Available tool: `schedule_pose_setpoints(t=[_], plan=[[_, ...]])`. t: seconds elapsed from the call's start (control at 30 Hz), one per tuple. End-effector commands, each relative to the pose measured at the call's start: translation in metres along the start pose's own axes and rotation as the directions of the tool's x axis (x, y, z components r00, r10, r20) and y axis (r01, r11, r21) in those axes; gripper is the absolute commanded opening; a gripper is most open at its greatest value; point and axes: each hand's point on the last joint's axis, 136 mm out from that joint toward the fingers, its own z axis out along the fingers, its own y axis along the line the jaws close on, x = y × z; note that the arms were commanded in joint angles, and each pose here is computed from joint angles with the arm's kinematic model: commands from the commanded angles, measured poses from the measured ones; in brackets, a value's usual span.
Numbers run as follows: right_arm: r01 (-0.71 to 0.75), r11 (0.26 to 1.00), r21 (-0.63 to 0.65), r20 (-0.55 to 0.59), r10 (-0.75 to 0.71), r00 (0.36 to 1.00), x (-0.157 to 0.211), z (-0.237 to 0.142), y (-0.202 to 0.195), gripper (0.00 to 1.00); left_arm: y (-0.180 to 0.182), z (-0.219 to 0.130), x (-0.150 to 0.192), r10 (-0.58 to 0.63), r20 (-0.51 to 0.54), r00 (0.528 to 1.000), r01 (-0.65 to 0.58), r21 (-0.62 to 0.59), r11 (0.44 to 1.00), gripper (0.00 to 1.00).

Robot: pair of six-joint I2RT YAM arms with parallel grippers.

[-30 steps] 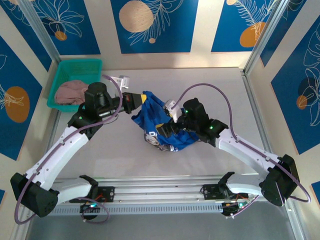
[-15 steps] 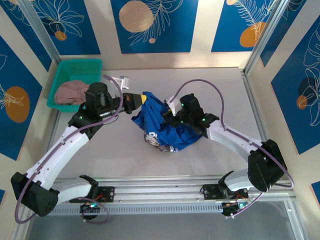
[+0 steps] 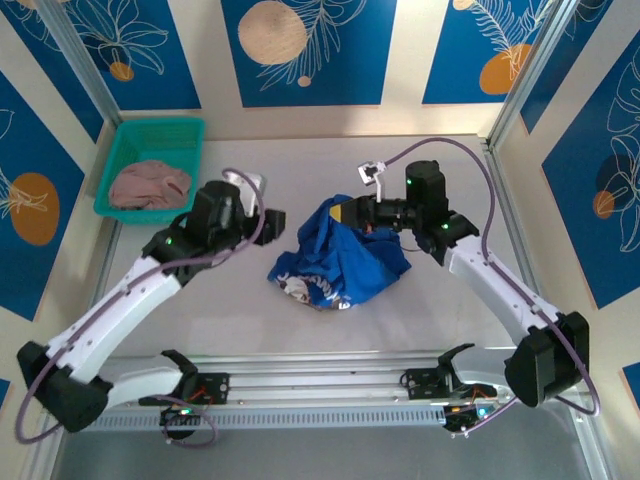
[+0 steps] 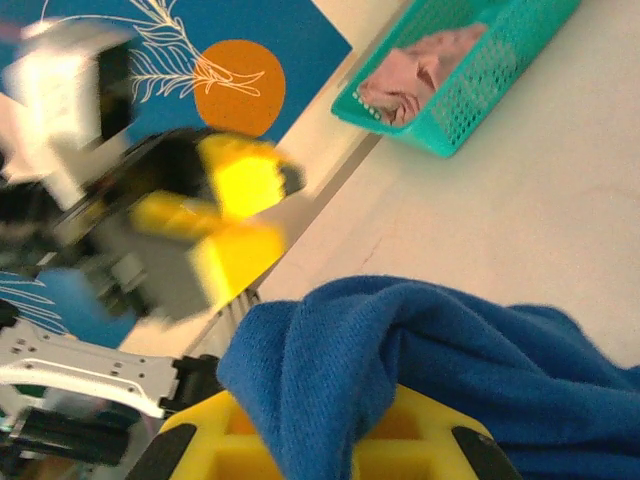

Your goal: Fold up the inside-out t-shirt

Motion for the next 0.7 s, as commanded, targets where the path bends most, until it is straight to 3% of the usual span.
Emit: schedule_pose_setpoints(t=[0.0, 0.1, 0.33, 0.43, 0.53, 0.6, 0.67], plan=[[-0.106, 0.992, -0.07, -0.032, 0.104, 0.994, -0.003, 0.0, 0.01, 0.0, -0.056, -0.019, 0.008, 0.082, 0.037, 0.996, -0.089, 0.271, 0.959, 0.64], [-0.113, 0.992, -0.055, -0.031, 0.111, 0.993, -0.004, -0.003, 0.006, 0.0, -0.085, 0.0, 0.032, 0.12, -0.039, 0.992, -0.094, 0.41, 0.907, 0.59], [-0.113, 0.993, -0.036, -0.026, 0.112, 0.993, -0.002, -0.011, 0.001, 0.0, -0.092, 0.044, 0.029, 0.188, -0.077, 0.979, -0.141, 0.407, 0.903, 0.56], [-0.112, 0.993, -0.033, -0.025, 0.111, 0.993, -0.001, -0.012, 0.001, 0.0, -0.091, 0.06, 0.032, 0.198, -0.103, 0.975, -0.142, 0.396, 0.907, 0.5], [-0.109, 0.994, -0.031, -0.025, 0.108, 0.994, -0.001, -0.014, 0.0, 0.0, -0.089, 0.072, 0.033, 0.194, -0.107, 0.975, -0.138, 0.391, 0.91, 0.35], [-0.103, 0.994, -0.019, -0.027, 0.103, 0.994, 0.0, -0.016, -0.002, 0.0, -0.089, 0.078, 0.028, 0.17, -0.101, 0.98, -0.118, 0.395, 0.911, 0.12], [-0.099, 0.99, 0.104, -0.027, 0.102, 0.994, 0.003, -0.023, -0.017, 0.05, -0.09, 0.078, 0.02, 0.114, -0.092, 0.989, -0.066, 0.418, 0.906, 0.01]])
